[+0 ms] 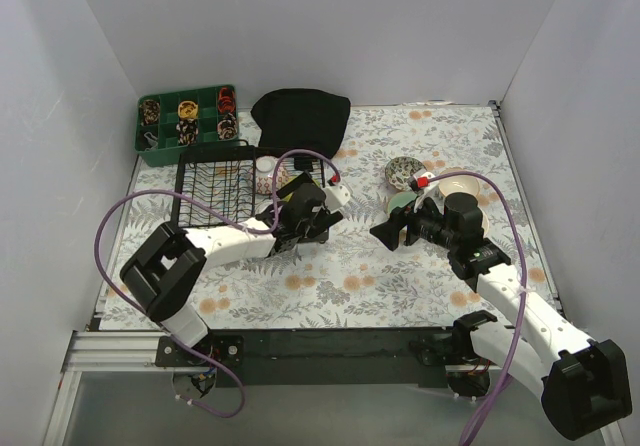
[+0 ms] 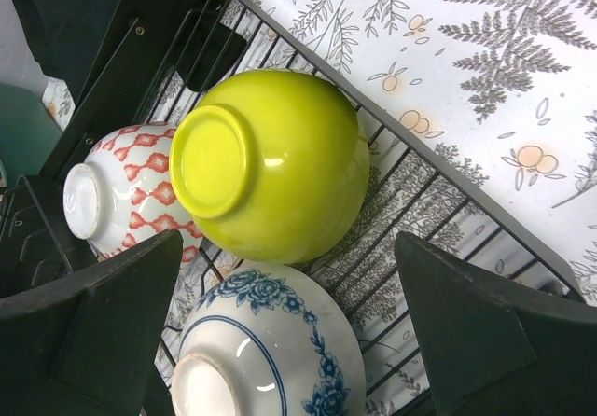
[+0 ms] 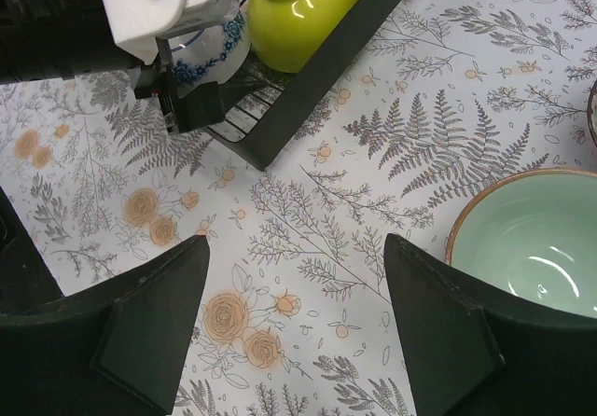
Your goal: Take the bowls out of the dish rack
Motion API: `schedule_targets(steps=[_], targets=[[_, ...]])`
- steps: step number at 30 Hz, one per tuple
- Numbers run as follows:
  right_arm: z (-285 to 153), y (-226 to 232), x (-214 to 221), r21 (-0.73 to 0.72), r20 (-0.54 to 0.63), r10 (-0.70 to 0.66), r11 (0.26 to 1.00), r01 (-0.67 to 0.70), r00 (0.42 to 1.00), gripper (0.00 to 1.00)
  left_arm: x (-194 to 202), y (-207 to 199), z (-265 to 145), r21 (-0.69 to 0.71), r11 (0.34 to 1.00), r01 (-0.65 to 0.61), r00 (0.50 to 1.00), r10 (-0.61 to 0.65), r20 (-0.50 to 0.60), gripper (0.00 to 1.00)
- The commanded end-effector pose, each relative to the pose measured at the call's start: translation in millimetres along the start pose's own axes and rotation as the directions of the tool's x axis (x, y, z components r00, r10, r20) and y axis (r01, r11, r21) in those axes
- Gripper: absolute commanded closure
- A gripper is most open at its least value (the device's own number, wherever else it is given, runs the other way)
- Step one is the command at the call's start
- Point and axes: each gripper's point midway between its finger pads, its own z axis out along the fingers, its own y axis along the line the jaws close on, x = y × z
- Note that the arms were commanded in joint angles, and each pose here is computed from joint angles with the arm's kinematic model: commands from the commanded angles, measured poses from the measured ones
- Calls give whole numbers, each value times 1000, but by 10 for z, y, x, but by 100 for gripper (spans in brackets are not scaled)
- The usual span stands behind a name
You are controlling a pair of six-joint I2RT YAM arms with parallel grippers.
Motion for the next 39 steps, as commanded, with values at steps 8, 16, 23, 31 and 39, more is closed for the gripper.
schedule_targets(steps=[8,16,23,31,39], targets=[[21,36,-43,-27,26,-28,999,29,999,16,44,-14,-15,-48,996,-71,997,73,39,2],[14,50,-56,-30,31,-31,999,32,999,17,243,-150,185,32,997,-69,996,71,-60,2],[18,45,-64,-27,31,-30,999,31,999,16,301,-263,216,133,990,-49,989,67,-130,2],[27,33,-39,-25,25,-26,999,27,999,16,523,-250,360,99,993,-71,974,91,-208,2],[32,22,-3,-22,15,-21,1000,21,1000,16,451,-102,479,-19,998,-61,980,56,-189,2]])
